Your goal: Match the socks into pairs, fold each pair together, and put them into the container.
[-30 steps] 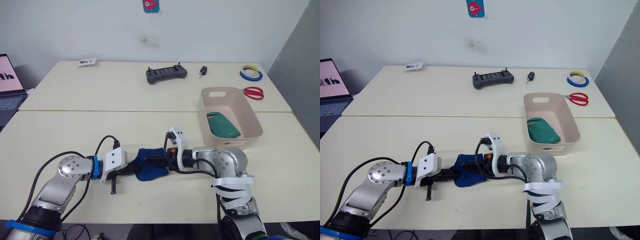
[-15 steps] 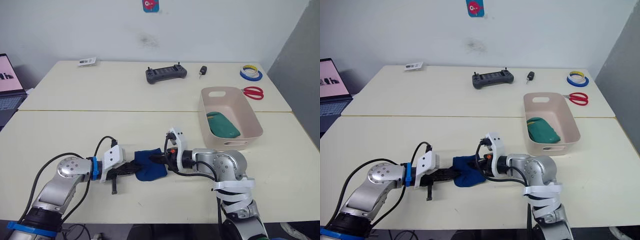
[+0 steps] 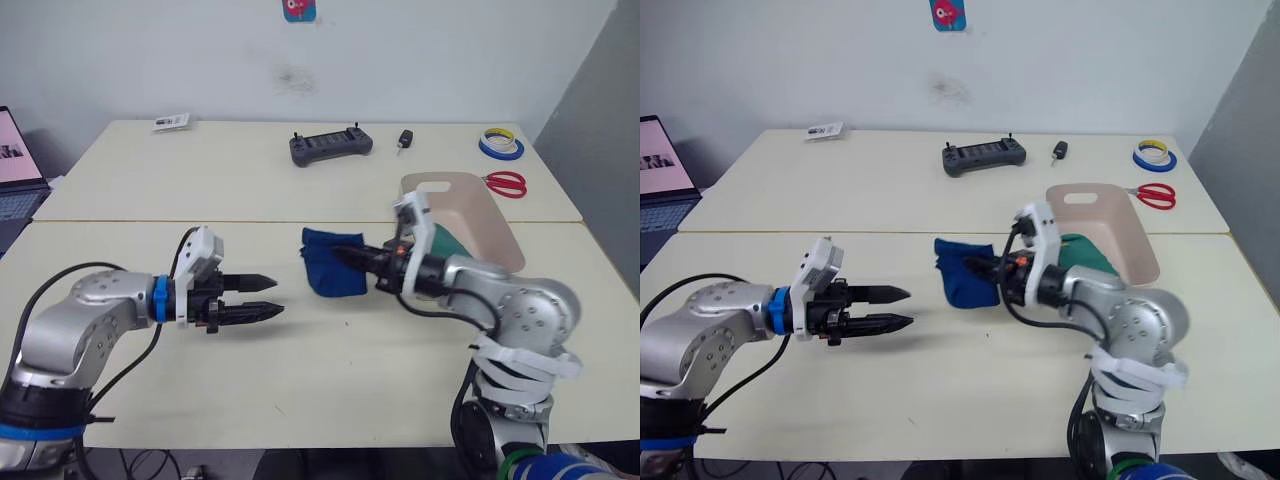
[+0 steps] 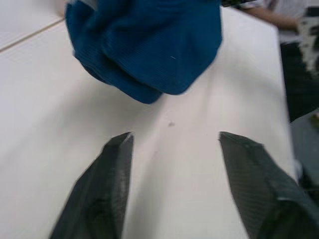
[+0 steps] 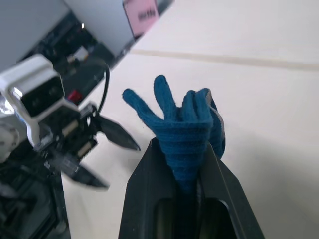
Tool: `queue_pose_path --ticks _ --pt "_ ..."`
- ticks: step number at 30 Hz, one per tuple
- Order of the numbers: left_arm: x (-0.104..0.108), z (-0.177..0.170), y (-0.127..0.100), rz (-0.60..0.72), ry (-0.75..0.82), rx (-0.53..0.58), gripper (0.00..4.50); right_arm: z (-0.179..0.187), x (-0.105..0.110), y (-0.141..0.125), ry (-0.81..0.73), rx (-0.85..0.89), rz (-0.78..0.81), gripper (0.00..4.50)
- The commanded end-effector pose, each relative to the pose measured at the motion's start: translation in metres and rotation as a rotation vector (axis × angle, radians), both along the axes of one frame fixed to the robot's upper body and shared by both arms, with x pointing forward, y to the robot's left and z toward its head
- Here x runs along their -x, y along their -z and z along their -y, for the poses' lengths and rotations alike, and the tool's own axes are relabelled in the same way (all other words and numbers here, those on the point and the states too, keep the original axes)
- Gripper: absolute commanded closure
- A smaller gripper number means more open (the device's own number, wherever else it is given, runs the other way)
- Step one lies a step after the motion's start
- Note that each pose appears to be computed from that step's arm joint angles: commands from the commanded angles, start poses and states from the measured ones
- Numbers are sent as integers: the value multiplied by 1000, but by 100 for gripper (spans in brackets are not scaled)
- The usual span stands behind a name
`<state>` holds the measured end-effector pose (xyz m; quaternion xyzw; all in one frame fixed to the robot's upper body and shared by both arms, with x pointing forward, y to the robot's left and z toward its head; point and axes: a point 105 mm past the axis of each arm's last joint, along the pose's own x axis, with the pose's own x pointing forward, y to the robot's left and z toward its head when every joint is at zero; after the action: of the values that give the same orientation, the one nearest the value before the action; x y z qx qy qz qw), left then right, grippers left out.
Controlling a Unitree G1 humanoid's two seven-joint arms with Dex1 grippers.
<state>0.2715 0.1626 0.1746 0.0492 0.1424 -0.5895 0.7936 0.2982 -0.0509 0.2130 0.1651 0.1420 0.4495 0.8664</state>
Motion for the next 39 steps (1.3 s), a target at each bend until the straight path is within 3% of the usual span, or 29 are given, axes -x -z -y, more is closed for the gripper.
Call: queue_pose_path --ticks 1,3,6,11,17,22,27,33,39 --pt "-1 19 -20 40 71 38 44 40 -9 -38 131 -3 123 449" --pt "-3 31 -30 55 106 59 0 72 -17 -57 238 56 190 449" --pt "-3 43 -41 62 150 82 0 104 -23 -71 342 199 282 449" --pt "-2 58 -56 70 216 114 0 127 -45 -62 362 647 533 449" --pt "2 64 -56 70 259 102 0 117 -75 -30 150 964 752 449" --pt "5 64 -52 79 261 82 0 112 -72 10 -151 1158 817 449" --pt "6 62 -49 89 249 73 0 113 -62 25 -322 1179 754 449" --pt "2 61 -46 110 239 61 0 120 -59 27 -398 1188 685 449" --pt "-2 58 -43 136 233 46 0 127 -59 18 -417 1200 650 245"
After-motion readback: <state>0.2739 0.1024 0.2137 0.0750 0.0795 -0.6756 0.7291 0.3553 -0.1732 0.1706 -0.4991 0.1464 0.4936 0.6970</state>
